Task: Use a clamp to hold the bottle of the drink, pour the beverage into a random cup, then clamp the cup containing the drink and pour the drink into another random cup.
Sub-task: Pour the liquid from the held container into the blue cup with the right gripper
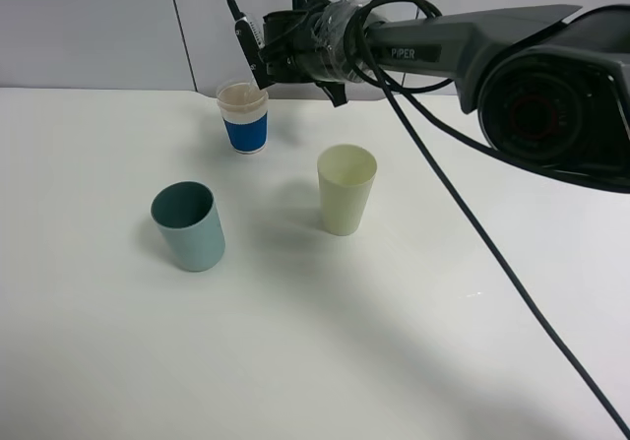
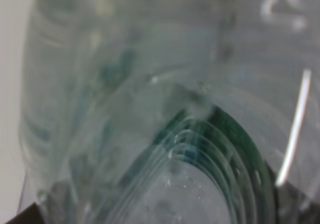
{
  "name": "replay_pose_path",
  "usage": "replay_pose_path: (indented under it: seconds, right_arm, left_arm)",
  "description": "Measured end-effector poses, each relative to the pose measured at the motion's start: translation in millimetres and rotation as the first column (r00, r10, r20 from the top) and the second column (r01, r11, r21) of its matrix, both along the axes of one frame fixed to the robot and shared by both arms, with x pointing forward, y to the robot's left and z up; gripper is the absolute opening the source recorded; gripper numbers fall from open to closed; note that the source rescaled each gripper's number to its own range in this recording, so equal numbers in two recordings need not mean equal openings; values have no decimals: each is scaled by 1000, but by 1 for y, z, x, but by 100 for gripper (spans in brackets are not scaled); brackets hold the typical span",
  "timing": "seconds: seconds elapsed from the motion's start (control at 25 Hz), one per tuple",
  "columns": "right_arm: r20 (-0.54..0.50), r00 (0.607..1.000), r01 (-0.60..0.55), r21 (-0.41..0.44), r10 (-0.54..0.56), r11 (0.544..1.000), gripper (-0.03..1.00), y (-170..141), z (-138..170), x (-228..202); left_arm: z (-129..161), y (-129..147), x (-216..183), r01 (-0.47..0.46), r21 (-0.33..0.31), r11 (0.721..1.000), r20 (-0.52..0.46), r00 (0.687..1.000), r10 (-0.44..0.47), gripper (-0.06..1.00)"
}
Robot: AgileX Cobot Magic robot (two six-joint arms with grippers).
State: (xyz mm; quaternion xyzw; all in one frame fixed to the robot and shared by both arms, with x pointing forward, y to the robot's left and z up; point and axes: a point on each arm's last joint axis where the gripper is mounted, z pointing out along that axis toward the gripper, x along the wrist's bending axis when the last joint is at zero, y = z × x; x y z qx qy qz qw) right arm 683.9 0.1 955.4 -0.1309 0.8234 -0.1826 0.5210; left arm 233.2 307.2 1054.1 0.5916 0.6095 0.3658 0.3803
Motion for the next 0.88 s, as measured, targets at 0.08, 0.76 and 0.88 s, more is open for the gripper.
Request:
replay_pose_path:
  seconds: [0.08,0.76,0.88]
  right_arm:
    - [6,1000,-3,-7,3,1000,0,0,1,0]
    - [23,1000,-13,-26,14,1000,0,0,2,1]
    - [25,1000,-14,-29,15,999,0,0,3,1]
  left_arm:
    - [0,0,0,0,0,1000,0,1000,0,83]
    - [0,0,0,0,0,1000,0,1000,0,83]
    - [0,0,0,0,0,1000,0,1000,0,83]
